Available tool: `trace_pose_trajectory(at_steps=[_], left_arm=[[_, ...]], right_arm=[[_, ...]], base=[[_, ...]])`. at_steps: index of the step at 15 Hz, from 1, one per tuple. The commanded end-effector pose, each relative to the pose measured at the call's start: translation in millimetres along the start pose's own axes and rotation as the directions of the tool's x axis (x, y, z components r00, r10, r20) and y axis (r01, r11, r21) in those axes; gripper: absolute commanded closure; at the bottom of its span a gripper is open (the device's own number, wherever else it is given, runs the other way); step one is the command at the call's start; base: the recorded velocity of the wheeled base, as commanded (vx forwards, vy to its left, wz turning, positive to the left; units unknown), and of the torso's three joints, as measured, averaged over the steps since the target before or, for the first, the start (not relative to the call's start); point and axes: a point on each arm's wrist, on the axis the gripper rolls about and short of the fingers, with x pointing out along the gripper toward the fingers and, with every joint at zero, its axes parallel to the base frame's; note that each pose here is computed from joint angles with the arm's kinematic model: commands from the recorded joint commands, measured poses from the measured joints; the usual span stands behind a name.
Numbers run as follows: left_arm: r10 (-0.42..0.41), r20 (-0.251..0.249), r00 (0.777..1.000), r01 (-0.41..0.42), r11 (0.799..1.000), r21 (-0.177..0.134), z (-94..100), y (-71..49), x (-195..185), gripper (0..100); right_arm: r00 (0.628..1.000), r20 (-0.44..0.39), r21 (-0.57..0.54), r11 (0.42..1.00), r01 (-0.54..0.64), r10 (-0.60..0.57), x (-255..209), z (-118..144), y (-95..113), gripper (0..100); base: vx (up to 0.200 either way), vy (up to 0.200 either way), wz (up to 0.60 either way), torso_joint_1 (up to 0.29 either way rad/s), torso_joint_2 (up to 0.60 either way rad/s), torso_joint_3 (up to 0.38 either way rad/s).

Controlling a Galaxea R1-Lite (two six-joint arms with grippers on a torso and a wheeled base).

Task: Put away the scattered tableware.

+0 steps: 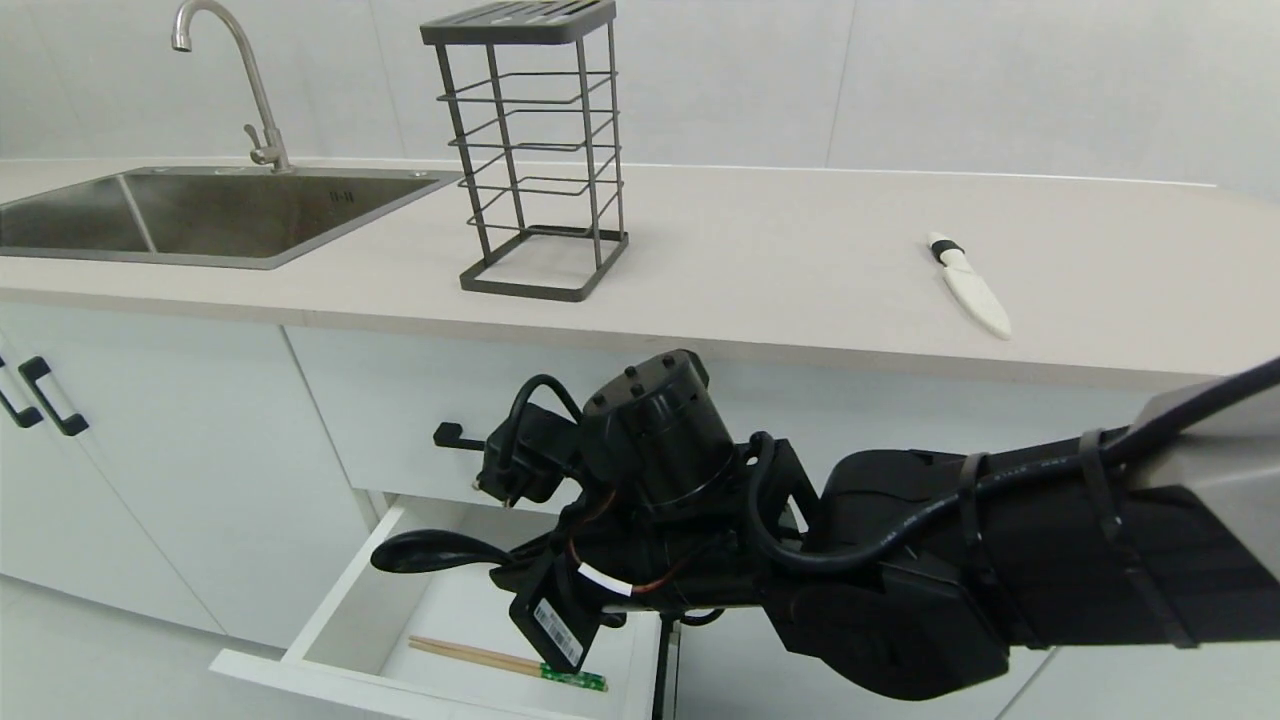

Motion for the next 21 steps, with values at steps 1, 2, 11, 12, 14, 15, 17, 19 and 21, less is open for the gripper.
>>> trace_pose_trajectory(at_steps=[1,2,11,12,14,15,17,19,21], left_arm=[[0.000,-0.001,1.000,0.000,1.000,0.000,0.0,0.0,0.1,0],[0.000,-0.001,1.000,0.000,1.000,0.000,0.0,0.0,0.1,0],[0.000,-0.001,1.000,0.000,1.000,0.000,0.0,0.0,0.1,0],[0.000,-0.001,1.000,0.000,1.000,0.000,0.0,0.0,0.1,0],[0.000,-0.001,1.000,0.000,1.000,0.000,0.0,0.0,0.1,0],[0.000,-0.001,1.000,0.000,1.000,0.000,0.0,0.0,0.1,0],[0.000,-0.001,1.000,0.000,1.000,0.000,0.0,0.0,0.1,0],[0.000,-0.001,1.000,0.000,1.000,0.000,0.0,0.0,0.1,0],[0.000,-0.001,1.000,0.000,1.000,0.000,0.0,0.0,0.1,0]], right_arm=[[1.000,-0.002,0.000,1.000,0.000,0.000,0.7,-0.6,-0.4,100],[1.000,-0.005,0.001,1.000,-0.001,0.001,1.7,-1.4,-0.6,100],[1.000,-0.021,0.003,1.000,0.005,-0.005,8.8,-6.9,-4.3,100],[1.000,-0.024,-0.014,1.000,0.005,-0.006,9.6,-7.8,-5.1,100],[1.000,-0.025,-0.017,1.000,0.005,-0.005,10.5,-8.3,-5.9,100],[1.000,-0.027,-0.018,1.000,0.008,-0.008,11.3,-8.7,-6.7,100],[0.999,-0.038,-0.091,0.996,0.007,-0.011,14.7,-12.3,-9.8,100],[0.999,-0.047,-0.089,0.996,0.008,-0.012,17.9,-15.0,-11.6,100],[0.998,-0.064,-0.082,0.997,0.014,-0.019,26.2,-21.6,-17.0,100]], base=[[0.000,0.000,0.00,-0.056,0.28,0.095],[0.000,0.000,0.00,-0.032,0.26,0.046],[0.000,0.000,0.00,-0.002,0.03,0.014],[0.000,0.000,0.00,0.000,0.00,0.000],[0.000,0.000,0.00,0.000,0.00,0.000],[0.000,0.000,0.00,0.000,0.00,0.000],[0.000,0.000,0.00,0.000,0.00,0.000],[0.000,0.000,0.00,0.000,0.00,0.000],[0.000,0.000,0.00,0.000,0.00,0.000]])
